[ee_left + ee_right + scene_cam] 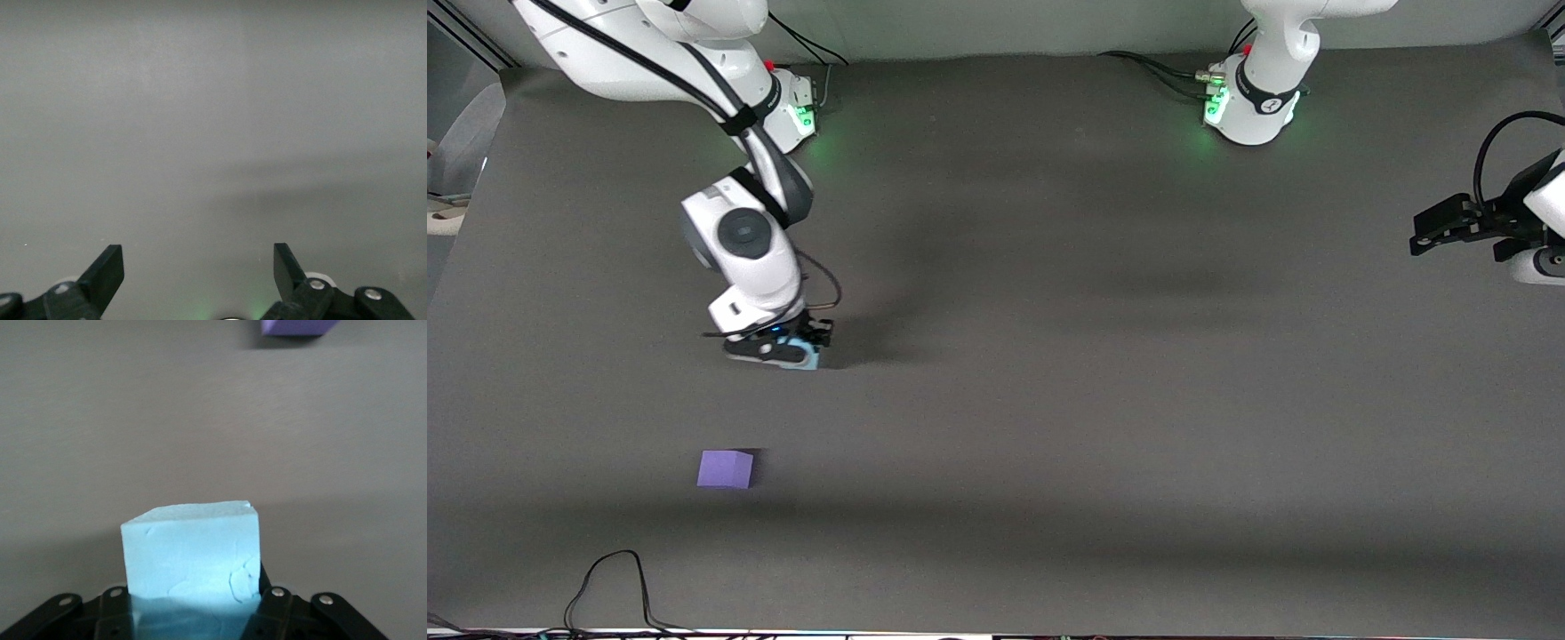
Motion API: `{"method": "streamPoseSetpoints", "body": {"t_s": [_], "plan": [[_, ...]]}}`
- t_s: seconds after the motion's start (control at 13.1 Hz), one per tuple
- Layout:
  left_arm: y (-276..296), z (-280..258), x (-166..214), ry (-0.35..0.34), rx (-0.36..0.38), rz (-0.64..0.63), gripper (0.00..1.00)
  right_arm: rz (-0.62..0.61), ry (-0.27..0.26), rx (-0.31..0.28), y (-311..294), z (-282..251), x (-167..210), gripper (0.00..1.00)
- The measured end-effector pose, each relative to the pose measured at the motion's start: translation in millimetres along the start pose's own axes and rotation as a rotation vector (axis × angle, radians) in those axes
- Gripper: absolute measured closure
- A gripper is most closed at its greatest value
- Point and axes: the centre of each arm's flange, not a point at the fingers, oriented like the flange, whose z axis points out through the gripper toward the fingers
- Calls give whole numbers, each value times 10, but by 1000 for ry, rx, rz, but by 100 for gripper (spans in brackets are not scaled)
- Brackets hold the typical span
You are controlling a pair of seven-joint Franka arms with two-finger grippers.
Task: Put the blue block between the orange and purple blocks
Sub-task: 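Carry the blue cube with the right gripper toward the orange cube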
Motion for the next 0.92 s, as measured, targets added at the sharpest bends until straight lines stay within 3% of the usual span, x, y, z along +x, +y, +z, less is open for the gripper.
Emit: {"method": "streamPoseSetpoints", "body": {"t_s": [0.38, 0.92], "plan": [[-32, 15, -24, -19, -2, -9, 0, -26, -82, 82, 1130, 153, 235, 41], [-32, 26, -20, -22, -2, -9, 0, -38, -62, 115, 1089, 746, -61, 41]]}}
